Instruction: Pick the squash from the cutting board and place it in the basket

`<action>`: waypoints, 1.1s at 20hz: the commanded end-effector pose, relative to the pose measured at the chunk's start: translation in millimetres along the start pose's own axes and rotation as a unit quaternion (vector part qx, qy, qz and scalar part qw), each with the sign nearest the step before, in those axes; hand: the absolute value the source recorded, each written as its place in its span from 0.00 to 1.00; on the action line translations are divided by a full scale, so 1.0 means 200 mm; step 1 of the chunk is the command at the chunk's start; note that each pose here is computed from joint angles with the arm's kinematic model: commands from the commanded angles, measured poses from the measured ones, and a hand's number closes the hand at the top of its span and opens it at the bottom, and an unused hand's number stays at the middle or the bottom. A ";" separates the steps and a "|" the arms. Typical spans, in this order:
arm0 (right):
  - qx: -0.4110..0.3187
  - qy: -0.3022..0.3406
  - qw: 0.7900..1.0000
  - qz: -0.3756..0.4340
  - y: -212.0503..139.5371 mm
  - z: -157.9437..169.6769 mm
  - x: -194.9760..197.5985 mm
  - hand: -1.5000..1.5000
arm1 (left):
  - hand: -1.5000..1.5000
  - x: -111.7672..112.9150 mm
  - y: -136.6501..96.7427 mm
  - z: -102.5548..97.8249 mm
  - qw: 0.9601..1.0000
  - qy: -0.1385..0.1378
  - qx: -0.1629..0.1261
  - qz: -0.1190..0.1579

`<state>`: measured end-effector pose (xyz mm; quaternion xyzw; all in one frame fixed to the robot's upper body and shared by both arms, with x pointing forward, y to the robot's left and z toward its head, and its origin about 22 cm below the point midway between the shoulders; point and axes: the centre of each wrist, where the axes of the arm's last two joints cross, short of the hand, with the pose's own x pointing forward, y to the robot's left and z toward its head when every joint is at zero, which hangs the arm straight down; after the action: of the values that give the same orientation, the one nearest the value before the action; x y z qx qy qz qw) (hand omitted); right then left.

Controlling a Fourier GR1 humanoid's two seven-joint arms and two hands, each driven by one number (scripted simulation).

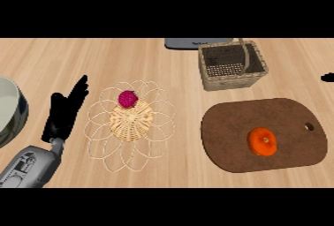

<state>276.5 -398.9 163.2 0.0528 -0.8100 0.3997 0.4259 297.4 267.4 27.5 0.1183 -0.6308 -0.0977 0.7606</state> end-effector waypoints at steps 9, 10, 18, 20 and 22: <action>0.249 0.035 0.967 0.041 -0.18 0.03 0.11 0.00 | 0.50 0.08 0.01 -0.05 1.000 -0.008 -0.007 -0.001; 0.240 0.041 0.969 0.035 -0.23 0.07 0.12 0.00 | 0.50 0.05 0.01 -0.01 1.000 0.002 -0.015 0.001; 0.205 0.044 0.977 0.046 -0.20 0.23 -0.06 0.00 | 0.50 0.05 0.05 -0.02 1.000 -0.006 -0.009 -0.010; 0.181 0.041 0.981 0.054 -0.14 0.20 -0.15 0.00 | 0.50 -0.01 0.04 0.00 1.000 -0.001 -0.005 -0.006; 0.183 0.045 0.981 0.055 -0.09 0.23 -0.21 0.00 | 0.50 -0.06 -0.06 -0.01 1.000 0.007 -0.016 0.000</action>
<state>276.1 -443.5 146.6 -0.0240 -0.6911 0.5785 0.4327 301.1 266.4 27.0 0.1127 -0.6308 -0.1066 0.7603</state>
